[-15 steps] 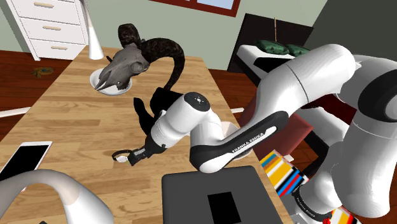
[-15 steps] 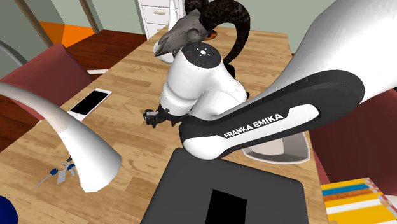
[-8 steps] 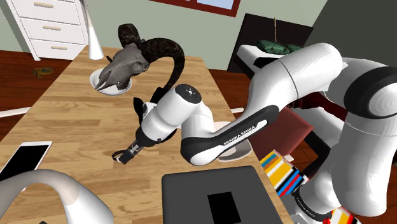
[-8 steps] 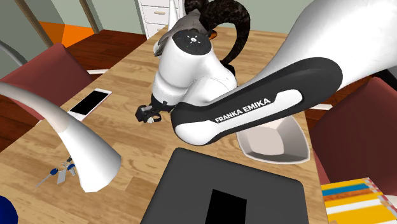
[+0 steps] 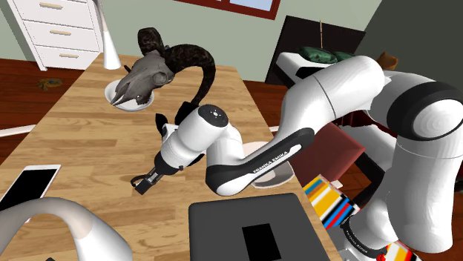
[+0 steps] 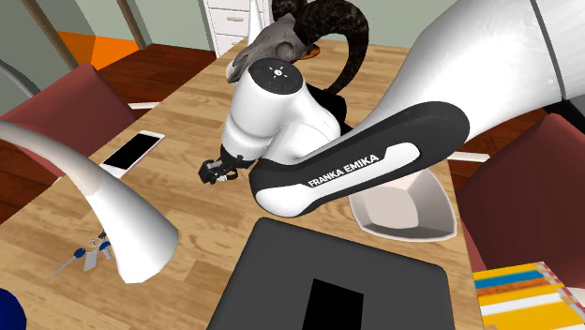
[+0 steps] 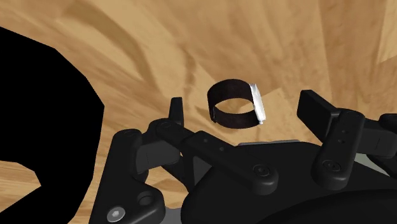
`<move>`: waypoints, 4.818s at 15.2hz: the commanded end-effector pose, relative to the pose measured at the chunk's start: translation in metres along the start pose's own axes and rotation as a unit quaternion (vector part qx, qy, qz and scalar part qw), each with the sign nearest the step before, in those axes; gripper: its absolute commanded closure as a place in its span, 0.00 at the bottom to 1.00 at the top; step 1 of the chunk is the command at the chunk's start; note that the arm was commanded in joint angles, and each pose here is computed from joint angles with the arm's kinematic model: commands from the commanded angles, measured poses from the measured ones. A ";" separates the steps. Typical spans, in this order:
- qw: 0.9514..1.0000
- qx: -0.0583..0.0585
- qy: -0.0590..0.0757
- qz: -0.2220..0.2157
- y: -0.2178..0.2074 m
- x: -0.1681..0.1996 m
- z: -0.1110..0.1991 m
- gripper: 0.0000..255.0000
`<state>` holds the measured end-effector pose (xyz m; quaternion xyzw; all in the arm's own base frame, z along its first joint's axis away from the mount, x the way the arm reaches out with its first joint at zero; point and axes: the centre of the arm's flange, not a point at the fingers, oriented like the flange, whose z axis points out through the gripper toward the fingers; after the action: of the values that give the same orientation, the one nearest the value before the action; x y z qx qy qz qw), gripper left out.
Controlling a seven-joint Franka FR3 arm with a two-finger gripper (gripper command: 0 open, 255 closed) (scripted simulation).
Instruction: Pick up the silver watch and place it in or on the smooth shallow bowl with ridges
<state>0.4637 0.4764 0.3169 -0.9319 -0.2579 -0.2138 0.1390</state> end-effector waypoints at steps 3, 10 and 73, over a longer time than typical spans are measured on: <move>1.000 0.000 0.000 0.000 0.000 0.000 0.000 0.00; 1.000 0.000 0.000 0.000 0.000 0.000 0.000 1.00; 1.000 0.000 0.000 0.000 0.219 -0.229 -0.284 1.00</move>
<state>0.3121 0.0946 0.4294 -0.9319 -0.2579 -0.2136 0.1391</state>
